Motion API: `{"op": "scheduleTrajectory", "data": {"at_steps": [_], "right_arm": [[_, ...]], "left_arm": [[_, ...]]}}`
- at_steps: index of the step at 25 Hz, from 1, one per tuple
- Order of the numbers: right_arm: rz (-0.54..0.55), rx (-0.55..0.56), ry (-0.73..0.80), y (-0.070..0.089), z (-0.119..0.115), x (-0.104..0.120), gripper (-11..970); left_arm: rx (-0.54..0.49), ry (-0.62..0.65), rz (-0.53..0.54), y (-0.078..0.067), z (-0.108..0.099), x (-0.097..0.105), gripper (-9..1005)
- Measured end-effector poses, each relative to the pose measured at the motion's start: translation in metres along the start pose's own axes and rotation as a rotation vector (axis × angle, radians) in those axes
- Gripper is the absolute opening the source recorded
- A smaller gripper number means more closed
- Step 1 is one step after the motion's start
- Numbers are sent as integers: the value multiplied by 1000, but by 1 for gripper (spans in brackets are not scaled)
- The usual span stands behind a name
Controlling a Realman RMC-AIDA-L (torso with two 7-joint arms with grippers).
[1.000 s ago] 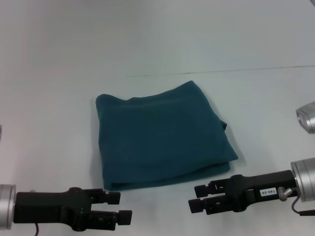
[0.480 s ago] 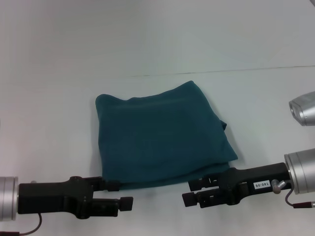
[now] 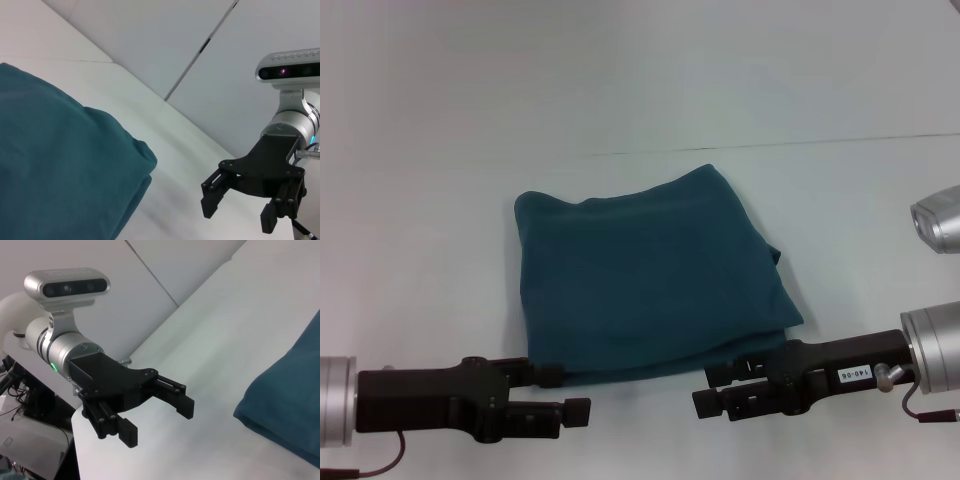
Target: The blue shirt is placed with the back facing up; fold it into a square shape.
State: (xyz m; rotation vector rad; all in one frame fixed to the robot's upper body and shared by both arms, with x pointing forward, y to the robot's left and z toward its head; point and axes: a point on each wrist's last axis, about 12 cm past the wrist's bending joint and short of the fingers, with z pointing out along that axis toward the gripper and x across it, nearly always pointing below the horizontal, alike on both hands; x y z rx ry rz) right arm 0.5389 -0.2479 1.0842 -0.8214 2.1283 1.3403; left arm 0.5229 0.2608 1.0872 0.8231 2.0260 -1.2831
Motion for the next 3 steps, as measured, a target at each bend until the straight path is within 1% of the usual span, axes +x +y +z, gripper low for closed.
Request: {"op": "scheduleTrajectory", "data": {"at_steps": [3], "right_arm": [[0,0,0,0,0,0,738]], "left_arm": [[2,1,2,0,1,-1,843]]}}
